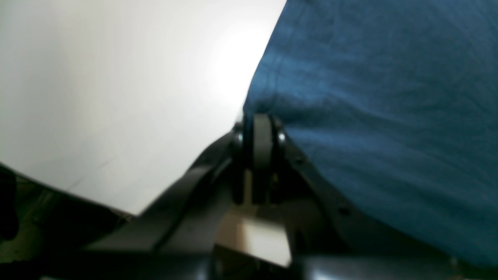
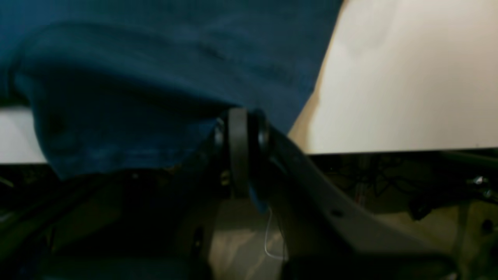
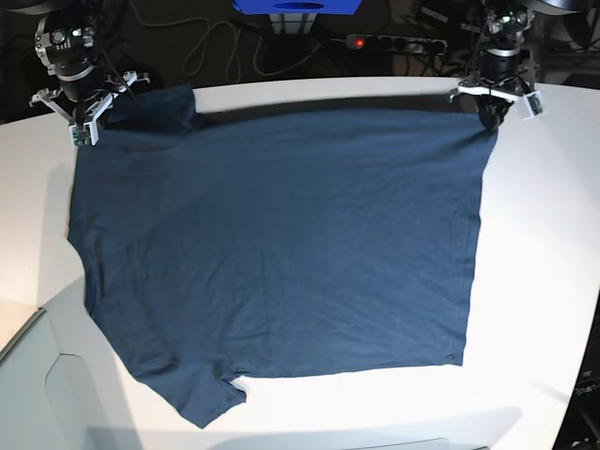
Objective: Fold the T-shirt properly
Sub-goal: 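Lift the shoulder edge with both grippers and pull it toward the hem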
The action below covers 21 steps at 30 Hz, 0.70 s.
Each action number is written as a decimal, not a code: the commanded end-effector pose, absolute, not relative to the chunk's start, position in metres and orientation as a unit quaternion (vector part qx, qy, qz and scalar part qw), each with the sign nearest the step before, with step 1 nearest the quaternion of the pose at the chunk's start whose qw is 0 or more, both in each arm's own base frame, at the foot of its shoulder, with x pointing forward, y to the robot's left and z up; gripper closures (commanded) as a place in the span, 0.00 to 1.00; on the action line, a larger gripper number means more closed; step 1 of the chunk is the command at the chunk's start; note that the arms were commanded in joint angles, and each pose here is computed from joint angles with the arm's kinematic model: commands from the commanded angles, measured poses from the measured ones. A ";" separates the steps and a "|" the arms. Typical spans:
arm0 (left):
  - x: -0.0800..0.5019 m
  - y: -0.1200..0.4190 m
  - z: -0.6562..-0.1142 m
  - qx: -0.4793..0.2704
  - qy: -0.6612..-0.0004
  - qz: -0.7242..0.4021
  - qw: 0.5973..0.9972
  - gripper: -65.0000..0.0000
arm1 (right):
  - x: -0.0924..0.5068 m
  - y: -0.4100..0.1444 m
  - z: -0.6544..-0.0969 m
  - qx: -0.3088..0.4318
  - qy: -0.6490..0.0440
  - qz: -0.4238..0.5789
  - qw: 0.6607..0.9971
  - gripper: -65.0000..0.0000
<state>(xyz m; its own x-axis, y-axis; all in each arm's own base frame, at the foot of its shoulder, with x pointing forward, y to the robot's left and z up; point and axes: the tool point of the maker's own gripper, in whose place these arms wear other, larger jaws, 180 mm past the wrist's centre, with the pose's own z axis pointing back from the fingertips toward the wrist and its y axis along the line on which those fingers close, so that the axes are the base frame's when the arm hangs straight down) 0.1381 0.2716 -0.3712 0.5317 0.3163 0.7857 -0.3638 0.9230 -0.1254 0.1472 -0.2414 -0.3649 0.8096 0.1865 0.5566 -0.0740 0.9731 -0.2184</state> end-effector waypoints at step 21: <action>0.184 0.269 -0.347 0.015 -0.506 0.206 0.837 1.00 | 0.212 -0.240 -0.324 -0.103 -0.396 0.075 0.910 1.00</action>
